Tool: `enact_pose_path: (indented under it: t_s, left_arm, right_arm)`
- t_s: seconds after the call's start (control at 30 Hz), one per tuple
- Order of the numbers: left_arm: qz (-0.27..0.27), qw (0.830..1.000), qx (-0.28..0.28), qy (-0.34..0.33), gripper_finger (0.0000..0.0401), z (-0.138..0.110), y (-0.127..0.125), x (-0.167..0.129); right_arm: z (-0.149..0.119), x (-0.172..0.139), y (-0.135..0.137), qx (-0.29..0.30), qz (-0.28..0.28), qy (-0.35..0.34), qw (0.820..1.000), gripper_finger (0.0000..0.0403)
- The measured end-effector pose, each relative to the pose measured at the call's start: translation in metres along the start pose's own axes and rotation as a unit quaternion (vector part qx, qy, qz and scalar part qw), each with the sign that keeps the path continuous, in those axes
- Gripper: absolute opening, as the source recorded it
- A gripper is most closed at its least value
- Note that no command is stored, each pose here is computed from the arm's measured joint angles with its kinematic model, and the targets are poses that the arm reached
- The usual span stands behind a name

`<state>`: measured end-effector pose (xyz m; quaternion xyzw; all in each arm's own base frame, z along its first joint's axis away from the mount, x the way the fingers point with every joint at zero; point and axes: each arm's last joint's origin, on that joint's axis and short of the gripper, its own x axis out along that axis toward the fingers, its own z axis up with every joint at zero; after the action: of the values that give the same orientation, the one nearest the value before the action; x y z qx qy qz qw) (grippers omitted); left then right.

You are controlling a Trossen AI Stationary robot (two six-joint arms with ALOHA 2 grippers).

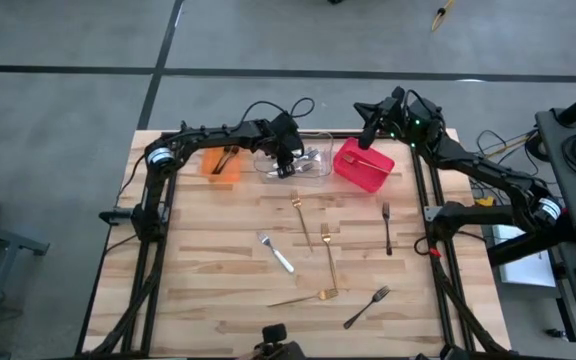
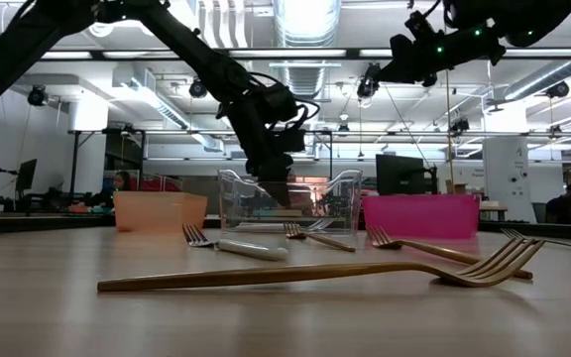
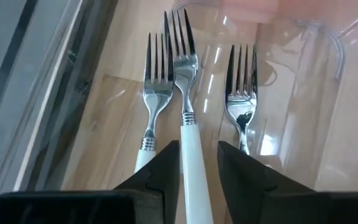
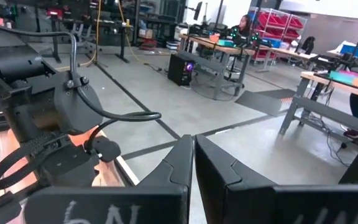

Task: Sort silverware by color (type)
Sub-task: Put the white fork into the transparent bin

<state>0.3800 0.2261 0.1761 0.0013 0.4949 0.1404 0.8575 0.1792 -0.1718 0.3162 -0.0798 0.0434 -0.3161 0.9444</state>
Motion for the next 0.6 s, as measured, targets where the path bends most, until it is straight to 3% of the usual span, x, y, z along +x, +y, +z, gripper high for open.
enact_pose_path:
  t_s: [0.3,0.6]
  left_arm:
    - [-0.014,1.0,-0.016,0.013,0.0146,-0.007,-0.001,0.017]
    - [-0.004,0.999,-0.025,0.021,0.0153,-0.006,0.0,0.01]
  right_arm:
    - [-0.009,0.008,-0.001,-0.012,-0.001,0.016,1.0,0.0009]
    - [-0.013,0.012,-0.004,-0.01,-0.005,0.026,1.0,0.0009]
